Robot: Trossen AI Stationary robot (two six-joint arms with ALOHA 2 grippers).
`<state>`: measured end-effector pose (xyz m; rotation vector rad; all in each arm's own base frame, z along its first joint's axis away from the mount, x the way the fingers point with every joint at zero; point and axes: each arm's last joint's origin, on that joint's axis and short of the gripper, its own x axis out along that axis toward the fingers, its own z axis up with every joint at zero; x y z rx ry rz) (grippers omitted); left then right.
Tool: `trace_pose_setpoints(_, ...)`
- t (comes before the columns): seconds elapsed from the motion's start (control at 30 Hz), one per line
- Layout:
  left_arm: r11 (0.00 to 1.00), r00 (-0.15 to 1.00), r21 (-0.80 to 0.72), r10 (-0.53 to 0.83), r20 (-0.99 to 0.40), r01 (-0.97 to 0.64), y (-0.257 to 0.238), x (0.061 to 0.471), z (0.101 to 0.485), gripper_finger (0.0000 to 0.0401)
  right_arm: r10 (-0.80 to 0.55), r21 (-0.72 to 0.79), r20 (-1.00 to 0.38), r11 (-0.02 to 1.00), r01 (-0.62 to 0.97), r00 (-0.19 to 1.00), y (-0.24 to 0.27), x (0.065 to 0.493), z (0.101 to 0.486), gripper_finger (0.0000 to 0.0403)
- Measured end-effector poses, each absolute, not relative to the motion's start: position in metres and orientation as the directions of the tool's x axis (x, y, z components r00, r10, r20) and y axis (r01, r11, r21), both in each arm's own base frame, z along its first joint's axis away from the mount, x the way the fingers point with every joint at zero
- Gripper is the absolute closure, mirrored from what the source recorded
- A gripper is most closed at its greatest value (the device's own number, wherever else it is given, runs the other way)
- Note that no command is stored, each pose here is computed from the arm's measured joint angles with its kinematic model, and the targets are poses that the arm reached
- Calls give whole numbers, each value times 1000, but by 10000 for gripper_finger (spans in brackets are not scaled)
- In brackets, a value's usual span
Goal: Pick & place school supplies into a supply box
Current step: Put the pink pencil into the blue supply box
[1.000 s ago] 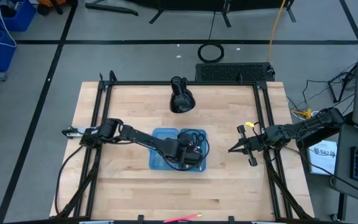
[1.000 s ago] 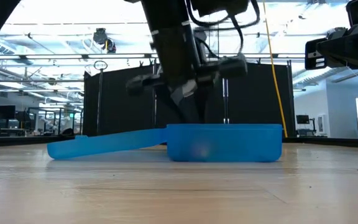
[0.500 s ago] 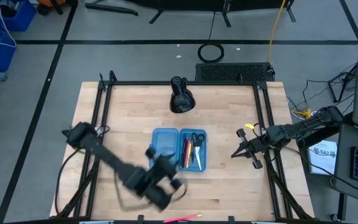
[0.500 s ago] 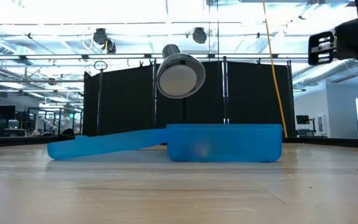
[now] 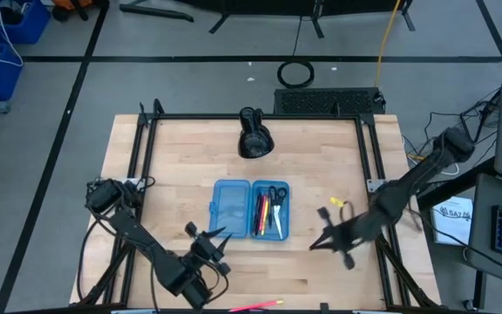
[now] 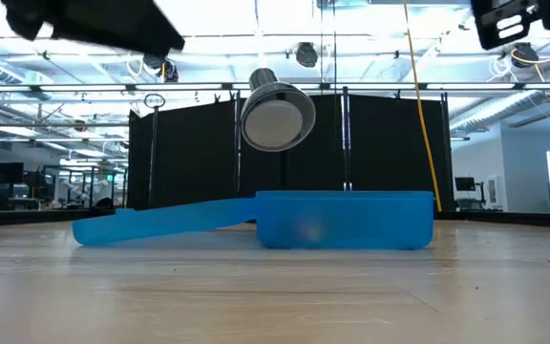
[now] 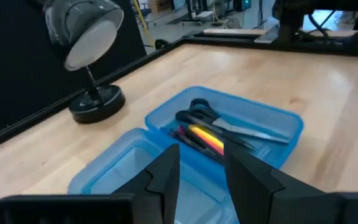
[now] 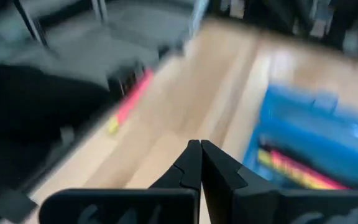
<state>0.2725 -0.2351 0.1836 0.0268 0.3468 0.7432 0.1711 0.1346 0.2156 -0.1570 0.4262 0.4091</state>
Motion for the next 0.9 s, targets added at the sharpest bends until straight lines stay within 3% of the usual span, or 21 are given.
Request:
trace_pose_setpoints(0.1, 734, 688, 168, 677, -260, -658, -232, 269, 175, 274, 279, -106, -595, 902, -418, 753, 158, 194, 215, 403)
trace_pose_setpoints(0.23, 730, 690, 178, 683, -241, -660, -230, 267, 172, 274, 266, -141, -667, 873, -468, 696, 194, 220, 214, 391)
trace_pose_setpoints(0.33, 727, 687, 178, 686, -242, -663, -229, 268, 172, 274, 235, -140, -724, 871, -472, 649, 216, 236, 205, 360)
trace_pose_setpoints(0.63, 738, 672, 238, 674, -308, -631, -229, 268, 170, 274, 243, -77, -716, 904, -420, 654, 268, 286, 194, 215)
trace_pose_setpoints(0.77, 736, 669, 223, 676, -309, -640, -228, 268, 170, 274, 235, -35, -726, 926, -377, 646, 280, 298, 180, 186)
trace_pose_setpoints(0.9, 735, 667, 205, 674, -316, -646, -228, 268, 170, 274, 231, 28, -734, 950, -311, 639, 286, 304, 163, 182)
